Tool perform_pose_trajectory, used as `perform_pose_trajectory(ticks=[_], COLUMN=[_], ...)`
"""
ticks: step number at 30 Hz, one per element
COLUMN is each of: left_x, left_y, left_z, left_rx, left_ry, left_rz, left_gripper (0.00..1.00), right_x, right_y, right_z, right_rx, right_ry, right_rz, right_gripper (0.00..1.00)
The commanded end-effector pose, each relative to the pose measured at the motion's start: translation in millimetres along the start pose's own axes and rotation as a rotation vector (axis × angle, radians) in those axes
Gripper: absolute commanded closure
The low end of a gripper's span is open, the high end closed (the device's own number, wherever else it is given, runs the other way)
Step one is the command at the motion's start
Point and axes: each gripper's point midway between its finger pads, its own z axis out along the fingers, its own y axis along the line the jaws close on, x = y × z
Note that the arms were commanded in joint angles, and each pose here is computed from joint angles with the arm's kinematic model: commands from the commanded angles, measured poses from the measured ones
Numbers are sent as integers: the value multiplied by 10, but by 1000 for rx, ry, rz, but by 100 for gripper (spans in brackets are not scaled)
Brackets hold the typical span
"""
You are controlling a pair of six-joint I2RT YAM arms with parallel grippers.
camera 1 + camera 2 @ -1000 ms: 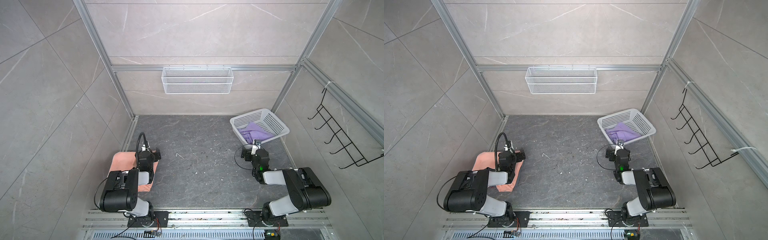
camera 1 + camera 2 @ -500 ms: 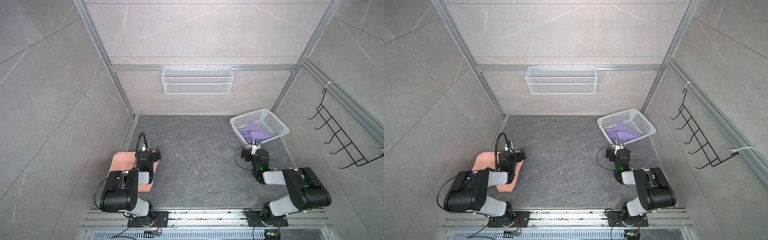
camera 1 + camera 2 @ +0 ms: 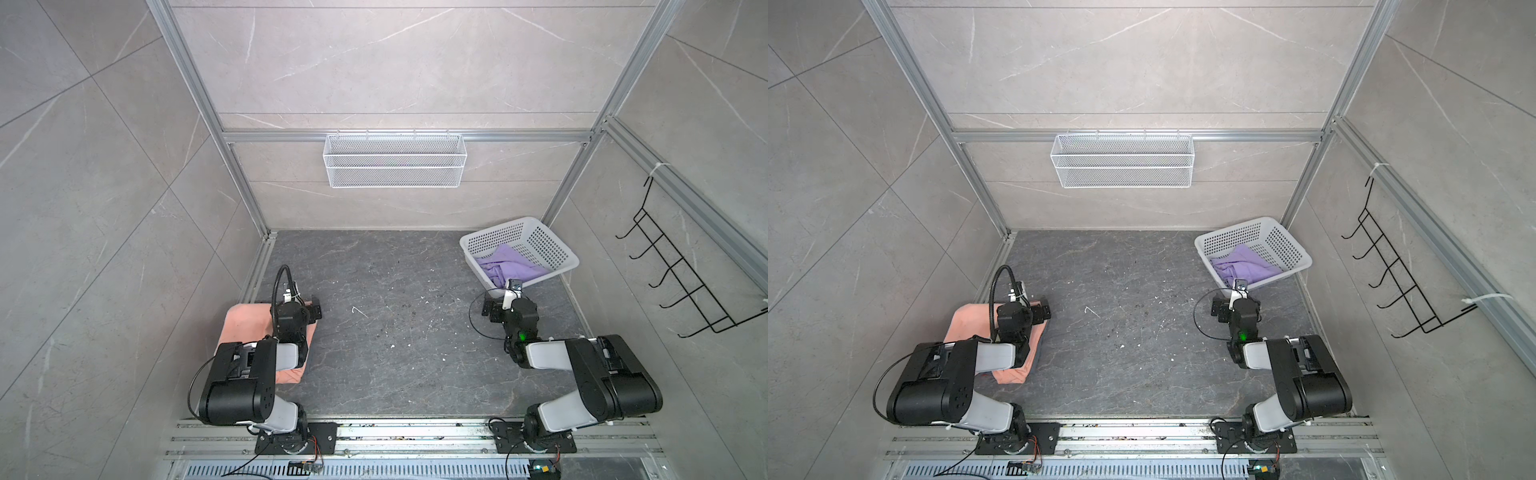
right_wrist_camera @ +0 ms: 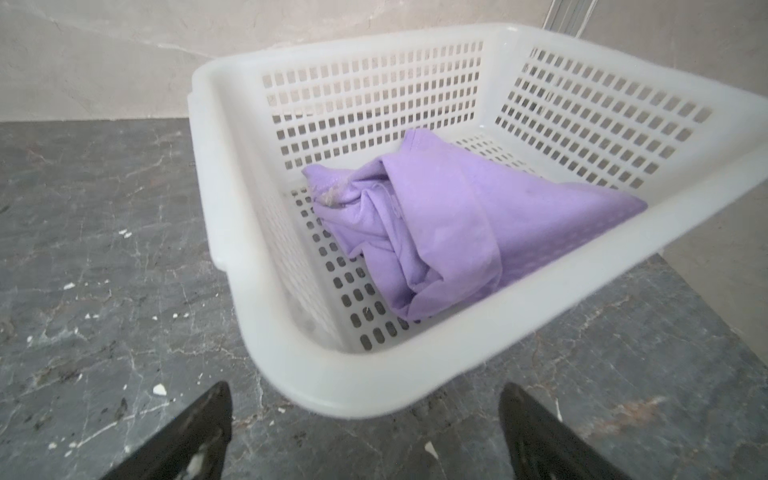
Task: Fold and stack the t-shirts
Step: 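Reach the right gripper into the white basket while the left arm lifts forward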
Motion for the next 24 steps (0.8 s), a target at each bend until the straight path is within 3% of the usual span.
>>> perform_pose_trajectory(ticks=[1, 3, 7, 12, 17, 20, 24], left_x=[-410, -666, -1157, -1596, -1795, -1798, -1757], left_y=[-47, -81, -238, -604, -1283, -1783, -2328], left_z=[-136, -272, -562, -836, -1023, -1163, -1384], left_rx=[41, 71, 161, 317, 526, 598, 657], left_ry=[-20, -42, -69, 34, 157, 207, 233], left_rz=[1, -32, -90, -329, -576, -576, -519], left_gripper=[0, 0, 0, 0, 0, 0, 0], right_x=[-329, -479, -869, -1107, -1252, -1387, -1421], right_y=[169, 179, 246, 603, 1254, 1677, 2053], right_z=[-85, -202, -476, -671, -886, -1093, -1347], right_rx=[-89, -96, -140, -265, -443, -530, -570], right_ry=[-16, -9, -43, 85, 258, 243, 264], right_rz=[-51, -36, 117, 329, 511, 553, 513], right_gripper=[0, 0, 0, 0, 0, 0, 0])
